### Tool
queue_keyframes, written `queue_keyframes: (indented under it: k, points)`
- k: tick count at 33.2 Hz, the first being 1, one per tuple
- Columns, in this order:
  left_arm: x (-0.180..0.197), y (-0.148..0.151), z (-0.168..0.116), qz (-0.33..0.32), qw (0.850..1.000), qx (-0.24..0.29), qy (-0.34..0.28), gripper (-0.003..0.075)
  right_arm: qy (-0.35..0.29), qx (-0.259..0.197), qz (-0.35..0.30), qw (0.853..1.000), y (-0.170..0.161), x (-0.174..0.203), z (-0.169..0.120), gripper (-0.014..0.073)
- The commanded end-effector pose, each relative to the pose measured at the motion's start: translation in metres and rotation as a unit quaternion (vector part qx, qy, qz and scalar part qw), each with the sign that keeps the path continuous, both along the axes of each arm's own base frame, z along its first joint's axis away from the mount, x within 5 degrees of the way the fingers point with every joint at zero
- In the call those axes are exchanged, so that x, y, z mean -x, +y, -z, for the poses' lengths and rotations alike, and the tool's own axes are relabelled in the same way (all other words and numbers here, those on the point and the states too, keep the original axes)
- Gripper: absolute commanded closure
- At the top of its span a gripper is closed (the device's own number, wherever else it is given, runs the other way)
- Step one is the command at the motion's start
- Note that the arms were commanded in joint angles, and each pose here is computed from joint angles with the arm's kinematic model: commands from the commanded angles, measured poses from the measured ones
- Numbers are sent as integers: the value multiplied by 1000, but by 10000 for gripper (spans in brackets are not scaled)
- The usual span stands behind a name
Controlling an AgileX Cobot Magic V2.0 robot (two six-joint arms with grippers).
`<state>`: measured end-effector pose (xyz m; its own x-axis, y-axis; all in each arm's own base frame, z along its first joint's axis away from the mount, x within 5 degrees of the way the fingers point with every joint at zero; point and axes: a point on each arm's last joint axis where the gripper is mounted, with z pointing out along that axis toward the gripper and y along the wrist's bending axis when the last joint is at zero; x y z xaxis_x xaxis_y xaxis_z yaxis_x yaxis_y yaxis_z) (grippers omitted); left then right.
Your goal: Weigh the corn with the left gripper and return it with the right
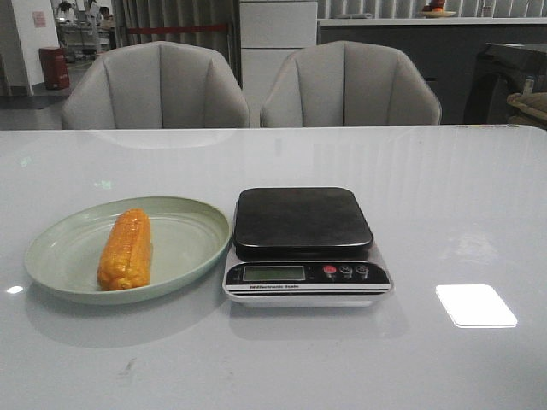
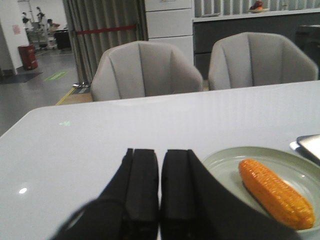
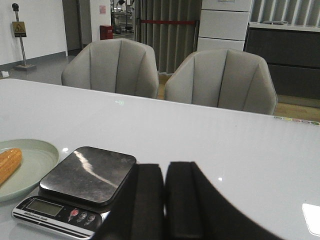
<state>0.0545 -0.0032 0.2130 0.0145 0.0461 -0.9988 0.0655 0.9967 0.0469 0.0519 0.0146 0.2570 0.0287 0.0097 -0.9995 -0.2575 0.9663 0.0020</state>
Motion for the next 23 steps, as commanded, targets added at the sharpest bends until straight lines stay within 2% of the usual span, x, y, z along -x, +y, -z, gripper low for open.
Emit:
queue_keyframes:
  k: [1, 8, 23]
  points:
    - [2, 2, -8, -19, 998, 4, -54, 598, -43, -6, 7, 999, -1, 1, -14, 440]
    - [-1, 6, 9, -56, 997, 35, -42, 598, -44, -6, 8, 999, -1, 1, -15, 440]
    - [-1, 4, 8, -36, 998, 36, -47, 598, -44, -6, 8, 999, -1, 1, -15, 440]
